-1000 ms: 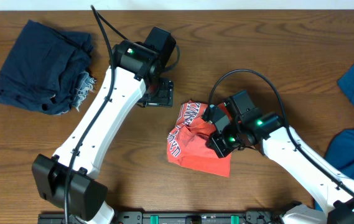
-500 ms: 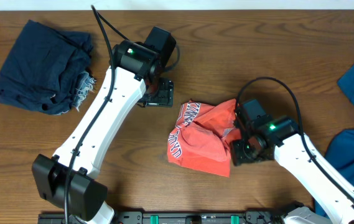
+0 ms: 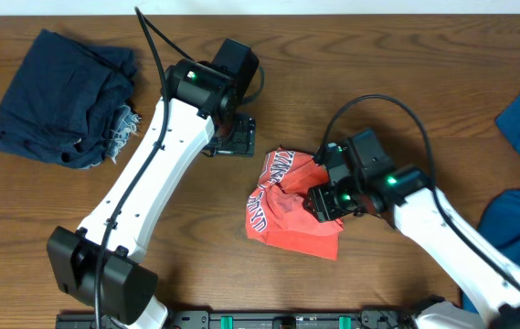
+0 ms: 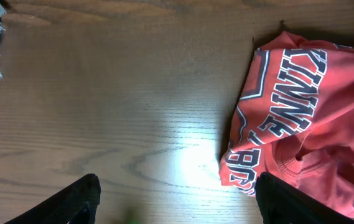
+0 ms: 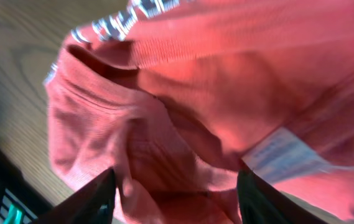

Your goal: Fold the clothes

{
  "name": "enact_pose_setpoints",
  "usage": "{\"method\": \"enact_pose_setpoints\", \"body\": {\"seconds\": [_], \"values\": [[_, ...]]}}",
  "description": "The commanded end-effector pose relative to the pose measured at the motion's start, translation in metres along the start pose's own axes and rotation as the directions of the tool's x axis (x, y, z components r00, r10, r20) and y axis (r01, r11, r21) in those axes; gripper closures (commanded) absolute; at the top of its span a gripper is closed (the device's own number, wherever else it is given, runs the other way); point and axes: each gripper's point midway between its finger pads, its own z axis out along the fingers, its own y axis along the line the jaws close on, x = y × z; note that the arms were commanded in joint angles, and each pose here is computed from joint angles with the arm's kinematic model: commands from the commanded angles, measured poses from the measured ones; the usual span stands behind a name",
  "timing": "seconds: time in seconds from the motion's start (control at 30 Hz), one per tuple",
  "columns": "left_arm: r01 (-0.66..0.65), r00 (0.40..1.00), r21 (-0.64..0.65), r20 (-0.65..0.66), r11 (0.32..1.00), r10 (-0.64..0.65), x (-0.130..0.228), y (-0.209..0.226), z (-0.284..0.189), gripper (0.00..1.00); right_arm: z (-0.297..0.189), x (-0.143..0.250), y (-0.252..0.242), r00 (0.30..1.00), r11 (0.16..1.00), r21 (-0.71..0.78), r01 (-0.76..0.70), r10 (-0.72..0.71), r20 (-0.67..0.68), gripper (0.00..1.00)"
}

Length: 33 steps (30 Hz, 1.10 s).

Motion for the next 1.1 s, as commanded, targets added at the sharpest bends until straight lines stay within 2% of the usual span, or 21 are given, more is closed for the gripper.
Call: {"method": "enact_pose_setpoints", "body": {"seconds": [0.0, 0.1, 0.13, 0.23, 0.27, 0.43, 0.63, 0.67, 0.7, 0.73, 0.77, 0.83, 0.97, 1.07], "values": [[-0.006, 1.000, -0.015, -0.001, 1.000, 0.006, 0.000, 0.004, 0.002, 0.19, 0.015, 0.008, 0.014, 0.997, 0.995, -0.099, -0.026, 0.018, -0.077, 0.43], [-0.006, 1.000, -0.015, -0.002, 1.000, 0.006, 0.000, 0.004, 0.002, 0.20, 0.019, 0.013, 0.032, 0.993, 0.978, -0.207, 0.017, -0.040, -0.107, 0.48], [-0.006, 1.000, -0.015, -0.002, 1.000, 0.006, 0.000, 0.004, 0.002, 0.20, 0.019, 0.014, 0.036, 0.993, 0.975, -0.222, 0.027, -0.052, -0.107, 0.56], [-0.006, 1.000, -0.015, -0.002, 1.000, 0.006, 0.000, 0.004, 0.002, 0.20, 0.018, 0.015, 0.038, 0.992, 0.973, -0.224, 0.057, -0.081, -0.101, 0.92], [-0.006, 1.000, -0.015, -0.002, 1.000, 0.006, 0.000, 0.004, 0.002, 0.20, 0.016, 0.015, 0.036, 0.992, 0.976, -0.209, 0.054, -0.077, -0.102, 0.96], [-0.006, 1.000, -0.013, 0.002, 1.000, 0.006, 0.000, 0.003, 0.002, 0.20, -0.002, 0.034, 0.007, 0.988, 0.999, -0.038, 0.010, -0.016, -0.155, 0.99], [-0.005, 1.000, -0.010, 0.010, 1.000, 0.005, -0.003, 0.003, 0.002, 0.19, -0.040, 0.078, -0.036, 0.954, 0.953, 0.271, -0.135, 0.199, -0.223, 0.99], [-0.005, 1.000, -0.009, 0.012, 1.000, 0.005, -0.003, 0.002, 0.002, 0.19, -0.043, 0.083, -0.040, 0.946, 0.941, 0.302, -0.156, 0.230, -0.229, 0.96], [-0.005, 1.000, -0.009, 0.013, 1.000, 0.005, -0.003, 0.002, 0.002, 0.20, -0.046, 0.090, -0.043, 0.934, 0.926, 0.333, -0.180, 0.267, -0.238, 0.80], [-0.005, 1.000, -0.009, 0.013, 1.000, 0.005, -0.003, 0.002, 0.002, 0.20, -0.048, 0.094, -0.045, 0.925, 0.915, 0.353, -0.195, 0.292, -0.245, 0.55], [-0.005, 1.000, -0.009, 0.012, 1.000, 0.005, -0.003, 0.002, 0.002, 0.19, -0.049, 0.096, -0.045, 0.919, 0.910, 0.359, -0.208, 0.307, -0.246, 0.44], [-0.005, 1.000, -0.009, 0.012, 1.000, 0.005, -0.003, 0.002, 0.002, 0.20, -0.047, 0.092, -0.045, 0.924, 0.912, 0.354, -0.209, 0.303, -0.234, 0.37], [-0.005, 1.000, -0.009, 0.012, 1.000, 0.005, -0.003, 0.002, 0.002, 0.19, -0.042, 0.070, -0.047, 0.945, 0.921, 0.314, -0.230, 0.289, -0.153, 0.32], [-0.005, 1.000, -0.005, 0.007, 1.000, 0.005, -0.002, 0.002, 0.002, 0.20, -0.036, 0.048, -0.037, 0.965, 0.951, 0.217, -0.219, 0.245, -0.099, 0.31]]}}
